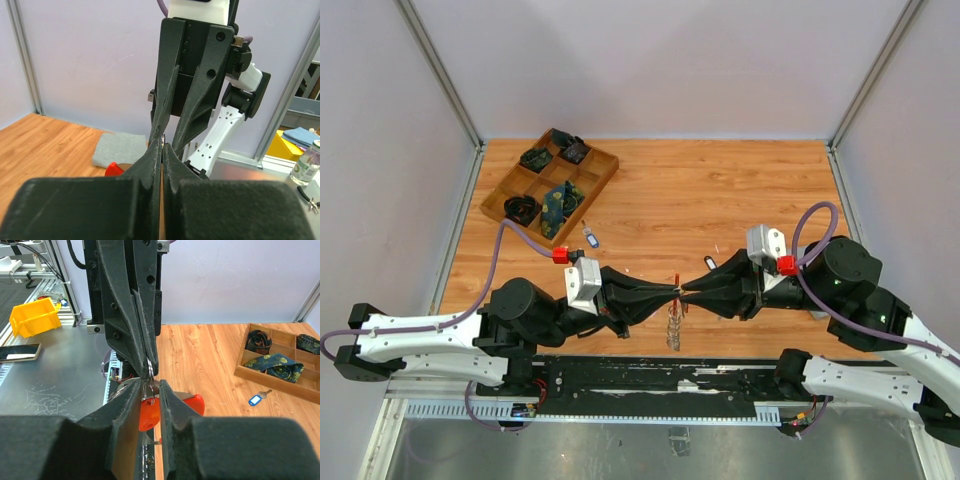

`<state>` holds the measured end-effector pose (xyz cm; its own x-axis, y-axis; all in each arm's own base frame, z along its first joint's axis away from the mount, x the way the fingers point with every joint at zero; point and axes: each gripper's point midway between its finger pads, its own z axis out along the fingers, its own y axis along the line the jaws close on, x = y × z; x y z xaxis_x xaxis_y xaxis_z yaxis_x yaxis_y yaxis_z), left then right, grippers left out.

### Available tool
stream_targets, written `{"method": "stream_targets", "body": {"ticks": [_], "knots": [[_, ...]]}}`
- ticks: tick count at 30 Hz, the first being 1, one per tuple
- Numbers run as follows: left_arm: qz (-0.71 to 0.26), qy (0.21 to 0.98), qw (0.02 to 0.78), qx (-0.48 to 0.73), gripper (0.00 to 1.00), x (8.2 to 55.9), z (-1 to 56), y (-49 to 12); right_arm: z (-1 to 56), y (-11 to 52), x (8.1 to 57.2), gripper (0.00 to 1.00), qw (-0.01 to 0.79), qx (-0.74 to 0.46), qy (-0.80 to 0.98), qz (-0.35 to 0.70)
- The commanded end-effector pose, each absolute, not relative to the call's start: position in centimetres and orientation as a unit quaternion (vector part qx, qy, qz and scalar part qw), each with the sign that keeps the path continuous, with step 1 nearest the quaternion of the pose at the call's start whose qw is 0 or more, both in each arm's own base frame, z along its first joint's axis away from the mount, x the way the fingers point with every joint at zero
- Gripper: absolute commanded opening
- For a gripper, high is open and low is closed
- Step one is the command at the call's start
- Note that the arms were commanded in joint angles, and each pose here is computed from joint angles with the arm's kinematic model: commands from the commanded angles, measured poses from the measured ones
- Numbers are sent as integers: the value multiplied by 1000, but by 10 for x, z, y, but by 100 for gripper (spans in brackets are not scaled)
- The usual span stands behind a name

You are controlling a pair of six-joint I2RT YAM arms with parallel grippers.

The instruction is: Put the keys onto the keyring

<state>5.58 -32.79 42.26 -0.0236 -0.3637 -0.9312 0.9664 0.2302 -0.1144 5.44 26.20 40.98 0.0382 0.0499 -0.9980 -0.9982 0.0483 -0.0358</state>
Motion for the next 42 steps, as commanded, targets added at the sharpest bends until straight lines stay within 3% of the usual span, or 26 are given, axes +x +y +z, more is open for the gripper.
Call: {"method": "stream_targets", "body": {"ticks": [1, 8, 12, 18, 23, 31, 42], "knots": [[-550, 455, 634, 297, 0, 55, 446, -322, 425, 262, 46, 20, 542, -489, 461, 504], [-550, 454, 635, 297, 0, 55, 447, -322, 426, 262, 44, 1, 538, -493, 459, 506], [-549, 456, 633, 300, 2, 55, 445, -324, 426, 260, 44, 0, 536, -497, 464, 500], [-538, 466, 630, 311, 27, 56, 442, -321, 405, 243, 52, 1, 498, -537, 527, 430], [-506, 490, 629, 329, 34, 62, 433, -319, 370, 219, 56, 1, 410, -589, 604, 347], [-447, 531, 611, 380, 36, 69, 404, -332, 339, 188, 65, 1, 292, -616, 691, 240], [-408, 553, 577, 441, 36, 67, 373, -361, 348, 205, 50, 1, 275, -625, 670, 291]]}}
